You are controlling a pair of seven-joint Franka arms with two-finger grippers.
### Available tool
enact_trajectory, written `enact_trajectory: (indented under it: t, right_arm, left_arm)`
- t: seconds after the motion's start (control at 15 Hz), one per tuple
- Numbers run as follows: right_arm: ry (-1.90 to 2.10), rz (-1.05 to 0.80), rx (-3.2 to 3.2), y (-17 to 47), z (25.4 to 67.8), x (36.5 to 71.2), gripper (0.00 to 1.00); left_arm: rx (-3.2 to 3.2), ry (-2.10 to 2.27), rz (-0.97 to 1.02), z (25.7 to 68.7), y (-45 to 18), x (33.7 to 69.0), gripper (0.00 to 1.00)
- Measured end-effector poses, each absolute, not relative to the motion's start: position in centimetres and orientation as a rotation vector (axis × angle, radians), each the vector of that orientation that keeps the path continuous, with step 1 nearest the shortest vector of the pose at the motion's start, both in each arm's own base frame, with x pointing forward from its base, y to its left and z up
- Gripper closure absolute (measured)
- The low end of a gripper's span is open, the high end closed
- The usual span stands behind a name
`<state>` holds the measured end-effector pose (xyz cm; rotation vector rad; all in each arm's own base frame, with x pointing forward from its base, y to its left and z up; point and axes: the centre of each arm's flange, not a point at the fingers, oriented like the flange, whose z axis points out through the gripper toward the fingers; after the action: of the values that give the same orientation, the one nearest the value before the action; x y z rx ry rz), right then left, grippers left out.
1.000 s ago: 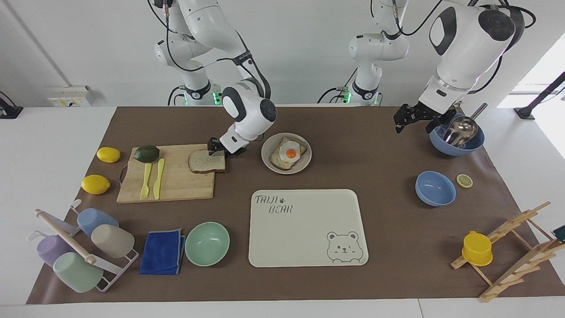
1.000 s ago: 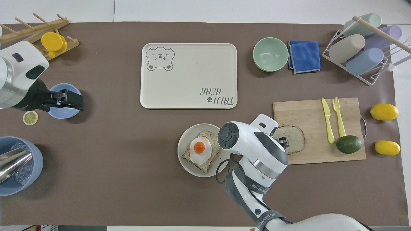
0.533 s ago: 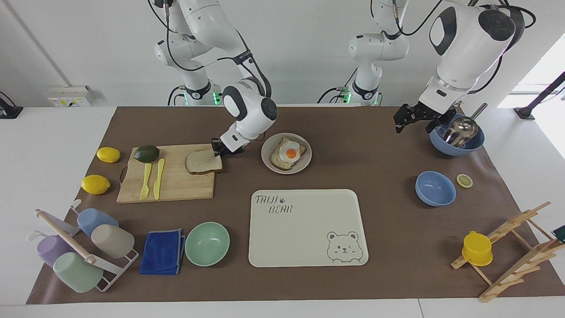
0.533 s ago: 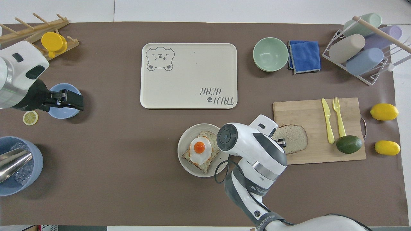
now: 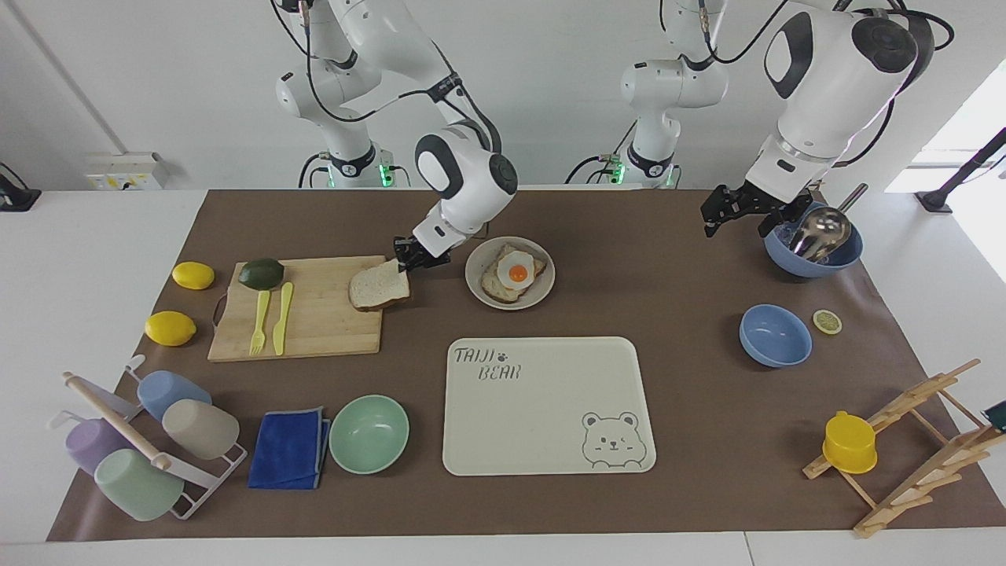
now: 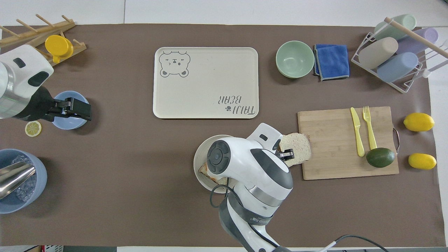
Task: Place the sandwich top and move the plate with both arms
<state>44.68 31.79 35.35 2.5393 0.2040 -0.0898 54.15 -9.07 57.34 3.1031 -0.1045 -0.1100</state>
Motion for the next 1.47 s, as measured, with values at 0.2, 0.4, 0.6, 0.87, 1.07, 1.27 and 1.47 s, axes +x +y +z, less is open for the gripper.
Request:
enact_trajectory:
  t: [0.2, 0.4, 0.6, 0.87, 1.07, 1.27, 1.47]
  right_arm:
    - [0.211, -0.054, 2.588, 36.2, 40.9, 44.3, 0.92]
    - [0.293, 0.014, 2.638, 41.5, 44.7, 43.0, 0.92]
    - [0.388, 0.038, 2.671, 45.5, 44.1, 41.7, 0.92]
    - [0.368, 0.015, 2.665, 47.5, 39.8, 40.9, 0.92]
    - [0.349, 0.024, 2.688, 47.9, 37.8, 41.5, 0.92]
    - [0.326, 0.013, 2.714, 48.2, 37.1, 41.1, 0.92]
    - [0.331, 0.007, 2.745, 48.4, 36.1, 40.8, 0.92]
  left_arm:
    - [3.103, -0.105, -0.110, 57.3, -9.1, 54.2, 0.00]
    - [3.103, -0.105, -0.110, 57.3, -9.1, 54.2, 0.00]
    - [3.103, -0.105, -0.110, 57.3, -9.1, 54.2, 0.00]
    - [3.103, -0.105, -0.110, 57.3, -9.1, 54.2, 0.00]
    - [3.103, -0.105, -0.110, 57.3, -9.1, 54.2, 0.00]
    - [3.103, -0.105, -0.110, 57.3, -9.1, 54.2, 0.00]
    - [3.103, -0.105, -0.110, 57.3, -9.1, 54.2, 0.00]
